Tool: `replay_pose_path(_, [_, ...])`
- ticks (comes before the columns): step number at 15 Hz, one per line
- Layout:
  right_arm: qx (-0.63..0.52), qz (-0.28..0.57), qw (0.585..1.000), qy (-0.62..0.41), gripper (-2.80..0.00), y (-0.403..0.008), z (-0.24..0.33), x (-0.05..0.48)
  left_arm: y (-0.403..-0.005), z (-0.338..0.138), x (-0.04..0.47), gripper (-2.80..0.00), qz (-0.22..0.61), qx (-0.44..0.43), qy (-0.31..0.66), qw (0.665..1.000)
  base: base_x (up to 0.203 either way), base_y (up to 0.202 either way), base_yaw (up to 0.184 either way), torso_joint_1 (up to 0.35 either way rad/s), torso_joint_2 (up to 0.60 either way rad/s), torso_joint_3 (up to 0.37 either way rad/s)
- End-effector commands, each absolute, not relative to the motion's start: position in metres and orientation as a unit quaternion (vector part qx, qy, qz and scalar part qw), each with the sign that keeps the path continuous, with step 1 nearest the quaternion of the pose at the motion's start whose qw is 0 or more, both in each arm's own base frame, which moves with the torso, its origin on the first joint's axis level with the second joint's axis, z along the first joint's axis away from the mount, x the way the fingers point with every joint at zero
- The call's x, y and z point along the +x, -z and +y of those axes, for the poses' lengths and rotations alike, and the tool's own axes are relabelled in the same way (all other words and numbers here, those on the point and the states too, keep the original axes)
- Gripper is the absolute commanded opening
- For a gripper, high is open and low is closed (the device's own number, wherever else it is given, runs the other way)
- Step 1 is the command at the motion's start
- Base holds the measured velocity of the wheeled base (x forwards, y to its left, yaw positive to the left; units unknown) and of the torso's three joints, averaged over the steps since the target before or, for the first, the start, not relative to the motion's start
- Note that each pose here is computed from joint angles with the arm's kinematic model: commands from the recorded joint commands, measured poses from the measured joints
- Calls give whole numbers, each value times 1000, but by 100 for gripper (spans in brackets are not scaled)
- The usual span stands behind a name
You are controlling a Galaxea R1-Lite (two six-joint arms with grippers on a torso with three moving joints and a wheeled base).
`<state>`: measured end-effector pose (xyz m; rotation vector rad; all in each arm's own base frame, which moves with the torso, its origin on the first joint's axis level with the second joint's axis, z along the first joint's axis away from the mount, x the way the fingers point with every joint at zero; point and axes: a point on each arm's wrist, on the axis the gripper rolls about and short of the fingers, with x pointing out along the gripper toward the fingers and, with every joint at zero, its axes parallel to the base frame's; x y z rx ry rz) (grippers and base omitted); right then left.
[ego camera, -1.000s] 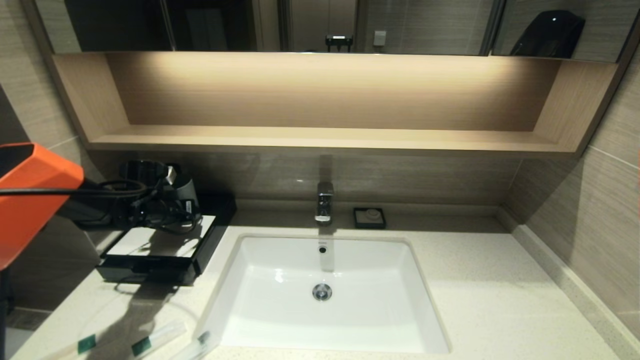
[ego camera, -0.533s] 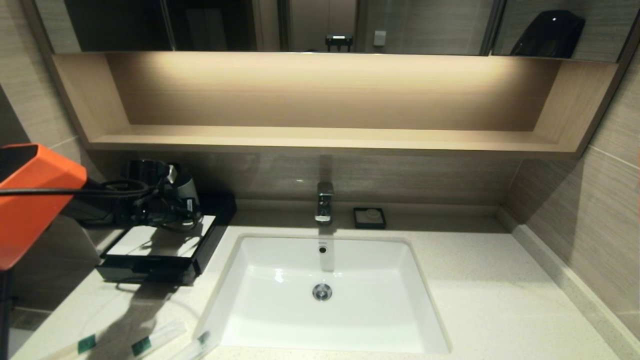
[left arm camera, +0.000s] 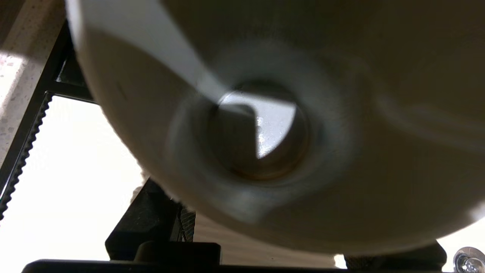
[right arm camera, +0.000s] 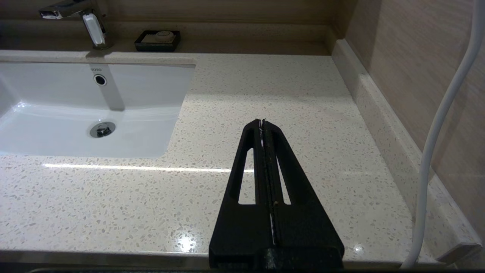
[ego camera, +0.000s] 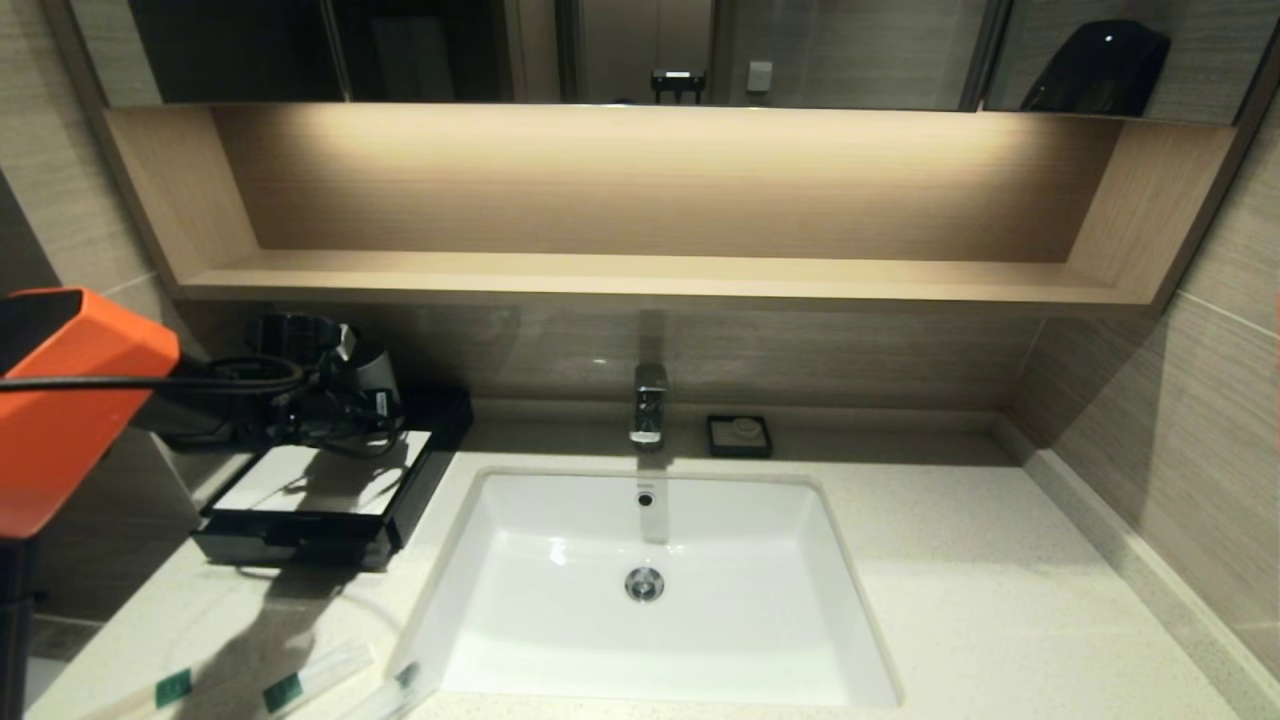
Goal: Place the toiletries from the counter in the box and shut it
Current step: Place the cup on the storage box
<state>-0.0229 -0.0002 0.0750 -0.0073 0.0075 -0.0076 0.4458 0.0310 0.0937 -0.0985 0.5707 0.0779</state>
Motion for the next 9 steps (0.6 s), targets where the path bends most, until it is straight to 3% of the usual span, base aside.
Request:
replay_pose_path(1, [-4,4,1000,4,-280,-75,0,-23,-90,31,448,-280,283,-49,-39,957,0,0,0,0,0,0])
replay_pose_path(9, [-4,4,1000,4,-280,-75,0,-23,-94,27,455,-280,272,-51,-35,960,0,0,0,0,0,0])
